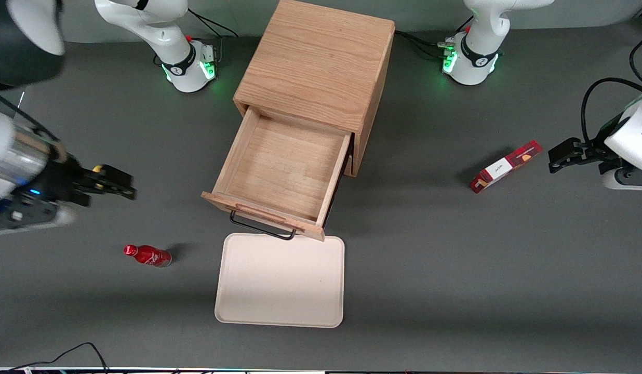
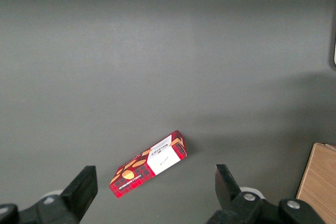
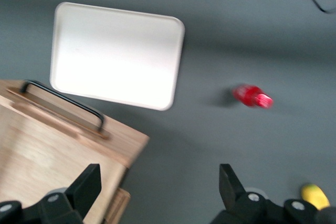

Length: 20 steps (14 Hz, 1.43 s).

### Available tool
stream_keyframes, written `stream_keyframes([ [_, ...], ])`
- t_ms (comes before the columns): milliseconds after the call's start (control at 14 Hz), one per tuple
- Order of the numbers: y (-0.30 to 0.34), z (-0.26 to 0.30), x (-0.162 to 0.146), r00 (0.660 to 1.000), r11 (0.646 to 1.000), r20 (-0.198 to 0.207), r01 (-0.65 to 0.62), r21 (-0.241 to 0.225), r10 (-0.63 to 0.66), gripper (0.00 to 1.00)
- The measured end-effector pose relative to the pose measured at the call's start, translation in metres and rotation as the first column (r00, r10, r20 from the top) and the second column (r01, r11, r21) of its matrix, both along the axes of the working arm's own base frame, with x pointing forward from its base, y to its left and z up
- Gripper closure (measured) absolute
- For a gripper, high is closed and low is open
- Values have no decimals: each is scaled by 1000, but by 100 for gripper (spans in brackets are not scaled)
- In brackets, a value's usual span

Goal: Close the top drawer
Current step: 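Move the right gripper from rest toward the open drawer's front panel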

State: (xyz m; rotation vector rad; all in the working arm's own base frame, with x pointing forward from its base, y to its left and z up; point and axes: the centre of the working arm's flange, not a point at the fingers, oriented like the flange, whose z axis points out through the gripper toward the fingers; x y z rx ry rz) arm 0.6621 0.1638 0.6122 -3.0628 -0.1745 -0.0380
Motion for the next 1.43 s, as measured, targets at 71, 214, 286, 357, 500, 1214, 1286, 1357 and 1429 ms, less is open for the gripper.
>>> stream_keyframes([
  [71, 25, -10, 4, 1000, 1000, 11, -19, -4, 19, 0],
  [214, 48, -17, 6, 999, 999, 15, -41, -10, 41, 0],
  [286, 47, -14, 5, 999, 999, 19, -42, -5, 42, 0],
  [357, 46, -10, 5, 998, 998, 25, -66, 4, 66, 0],
  [500, 50, -6, 3, 957, 958, 49, -286, -5, 286, 0],
  [1214, 26, -16, 12, 506, 505, 149, -862, 45, 850, 0],
  [1286, 20, -21, 16, 509, 506, 153, -861, 60, 847, 0],
  [1357, 18, -26, 18, 509, 505, 153, -860, 70, 847, 0],
  [1429, 19, -30, 18, 506, 500, 152, -862, 83, 849, 0],
])
